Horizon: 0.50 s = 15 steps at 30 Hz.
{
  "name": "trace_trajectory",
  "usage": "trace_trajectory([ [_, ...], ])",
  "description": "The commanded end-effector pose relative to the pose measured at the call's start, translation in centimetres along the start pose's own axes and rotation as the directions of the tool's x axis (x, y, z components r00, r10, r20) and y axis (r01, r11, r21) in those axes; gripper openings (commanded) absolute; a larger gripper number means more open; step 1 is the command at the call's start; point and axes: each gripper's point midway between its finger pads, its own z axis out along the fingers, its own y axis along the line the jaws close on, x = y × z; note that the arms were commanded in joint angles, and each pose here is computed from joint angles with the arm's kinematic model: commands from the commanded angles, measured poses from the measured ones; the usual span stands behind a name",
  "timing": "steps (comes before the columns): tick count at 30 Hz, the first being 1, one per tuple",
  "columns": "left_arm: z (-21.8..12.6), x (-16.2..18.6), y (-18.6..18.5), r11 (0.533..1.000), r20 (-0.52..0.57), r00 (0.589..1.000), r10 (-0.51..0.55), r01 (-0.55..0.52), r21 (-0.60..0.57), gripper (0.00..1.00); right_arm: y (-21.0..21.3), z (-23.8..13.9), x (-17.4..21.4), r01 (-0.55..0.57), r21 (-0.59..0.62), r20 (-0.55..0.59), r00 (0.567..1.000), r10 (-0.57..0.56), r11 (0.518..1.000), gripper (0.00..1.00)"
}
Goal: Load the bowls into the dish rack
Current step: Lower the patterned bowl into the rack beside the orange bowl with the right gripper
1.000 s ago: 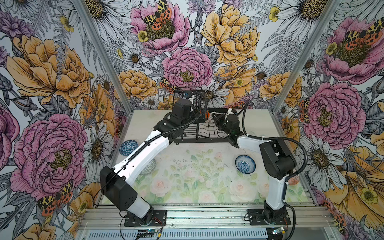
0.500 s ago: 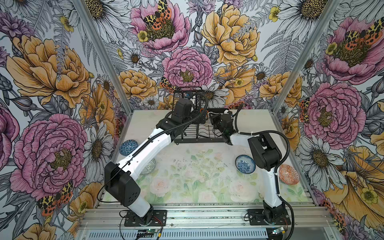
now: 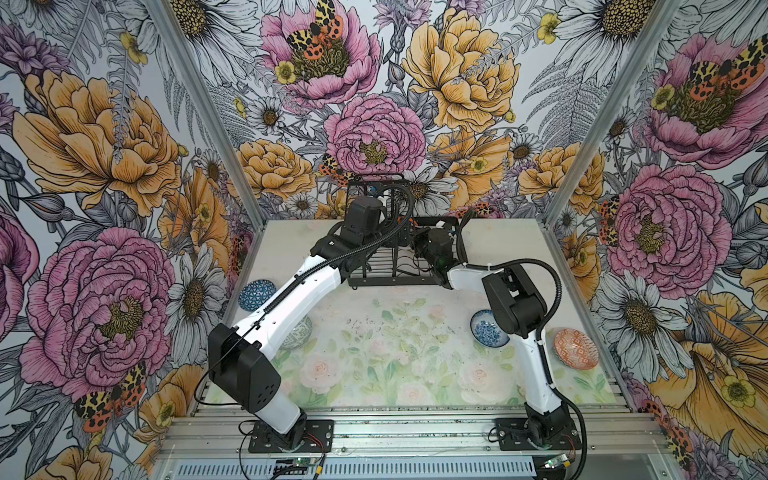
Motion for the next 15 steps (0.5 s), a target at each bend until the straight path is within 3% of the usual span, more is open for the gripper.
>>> trace_trajectory([
  [1, -0.4, -0.6, 0.0, 1.0, 0.01, 1.0, -0.021, 0.02, 0.015, 0.99, 3.6, 0.5, 0.3, -0.009, -0.112, 0.011, 1.0, 0.01, 0.994, 0.0],
  [15, -0.1, 0.7, -0.2, 0.999, -0.027, 0.999, -0.027, 0.028, 0.033, 0.99, 2.3, 1.5, 0.8, -0.029, -0.096, 0.014, 0.999, 0.031, 0.995, 0.0],
])
